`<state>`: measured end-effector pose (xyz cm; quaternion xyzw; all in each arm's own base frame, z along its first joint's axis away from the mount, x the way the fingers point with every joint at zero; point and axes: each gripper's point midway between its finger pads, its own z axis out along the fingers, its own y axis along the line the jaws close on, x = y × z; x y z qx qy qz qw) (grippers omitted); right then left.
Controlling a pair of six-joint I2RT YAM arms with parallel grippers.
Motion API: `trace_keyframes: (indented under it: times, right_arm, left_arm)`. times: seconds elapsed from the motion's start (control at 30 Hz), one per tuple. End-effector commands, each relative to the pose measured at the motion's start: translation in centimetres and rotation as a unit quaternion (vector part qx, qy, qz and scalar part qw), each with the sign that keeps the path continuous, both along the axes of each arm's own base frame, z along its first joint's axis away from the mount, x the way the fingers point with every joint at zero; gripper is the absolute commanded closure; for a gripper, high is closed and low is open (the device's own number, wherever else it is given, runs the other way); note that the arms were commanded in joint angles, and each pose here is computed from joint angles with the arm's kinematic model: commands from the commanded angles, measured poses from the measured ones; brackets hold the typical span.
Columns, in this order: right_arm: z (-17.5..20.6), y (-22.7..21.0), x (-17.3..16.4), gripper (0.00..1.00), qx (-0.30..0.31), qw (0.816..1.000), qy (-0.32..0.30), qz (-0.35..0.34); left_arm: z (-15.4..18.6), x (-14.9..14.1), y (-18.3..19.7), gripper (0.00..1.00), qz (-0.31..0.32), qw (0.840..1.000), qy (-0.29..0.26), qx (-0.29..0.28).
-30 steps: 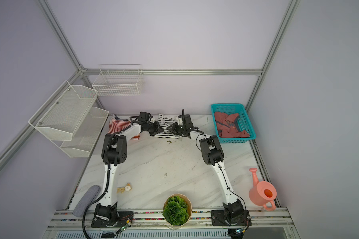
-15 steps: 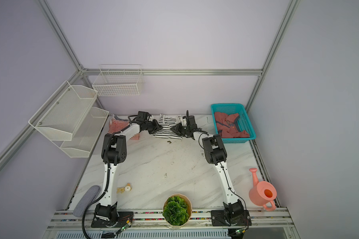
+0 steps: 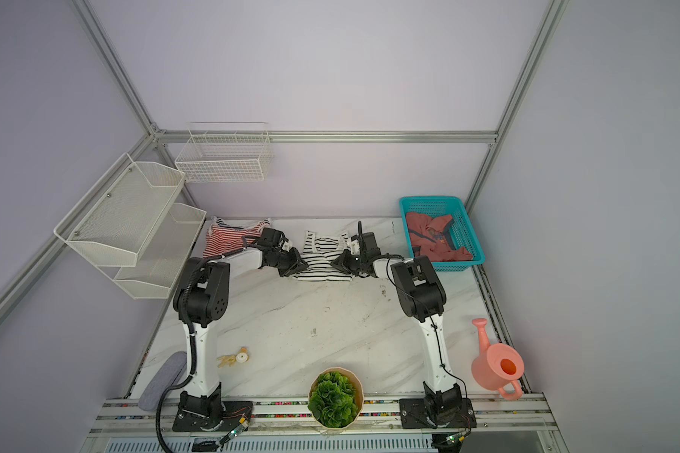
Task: Fold and stack tank tops
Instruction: Move the tank top to the top-center of the table.
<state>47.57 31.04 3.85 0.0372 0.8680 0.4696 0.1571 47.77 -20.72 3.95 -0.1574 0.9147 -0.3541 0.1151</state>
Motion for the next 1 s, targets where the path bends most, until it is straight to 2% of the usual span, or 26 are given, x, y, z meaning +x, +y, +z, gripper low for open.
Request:
trace_keyframes:
  times: [0.0,0.13,0.23,0.37,0.47,0.6,0.67,0.73,0.83,0.97]
  right_arm:
    - [-3.4,-0.4,-4.2,0.84,-0.06,0.997,0.045,0.016]
    - [-3.1,-0.1,-6.6,0.81,-0.064,0.996,0.051,0.026]
    - [-1.3,0.2,-7.0,0.76,-0.055,0.997,0.039,0.026]
    - [2.9,0.6,-6.0,0.67,-0.043,0.999,-0.003,0.023]
    - [6.3,0.8,-5.3,0.6,-0.04,0.998,-0.039,0.025]
    - [9.6,0.5,-4.5,0.54,-0.043,0.996,-0.071,0.013]
    - [10.6,0.2,-4.5,0.5,-0.047,0.995,-0.085,0.017]
    - [10.5,-0.5,-4.5,0.47,-0.062,0.994,-0.089,0.017]
    - [9.3,-2.2,-4.6,0.35,-0.107,0.99,-0.088,0.014]
    - [7.1,-4.6,-5.0,0.32,-0.161,0.984,-0.078,0.013]
  left_arm:
    - [-0.1,-3.3,-0.3,0.84,-0.015,1.0,0.009,0.021]
    - [0.3,-5.1,-0.2,0.84,-0.012,0.999,0.011,0.034]
    - [2.1,-4.1,0.3,0.81,-0.004,0.999,-0.013,0.051]
    - [4.9,-2.2,0.3,0.75,-0.01,0.997,-0.04,0.067]
    - [7.8,-1.0,0.2,0.65,-0.014,0.995,-0.072,0.068]
    - [10.7,-0.6,0.8,0.44,-0.016,0.992,-0.103,0.078]
    - [11.5,-0.8,1.6,0.4,-0.014,0.99,-0.109,0.085]
    - [11.9,-1.2,2.4,0.38,-0.014,0.989,-0.113,0.094]
    - [11.9,-2.2,3.6,0.36,-0.023,0.985,-0.123,0.116]
    - [10.5,-3.7,4.4,0.32,-0.046,0.98,-0.127,0.144]
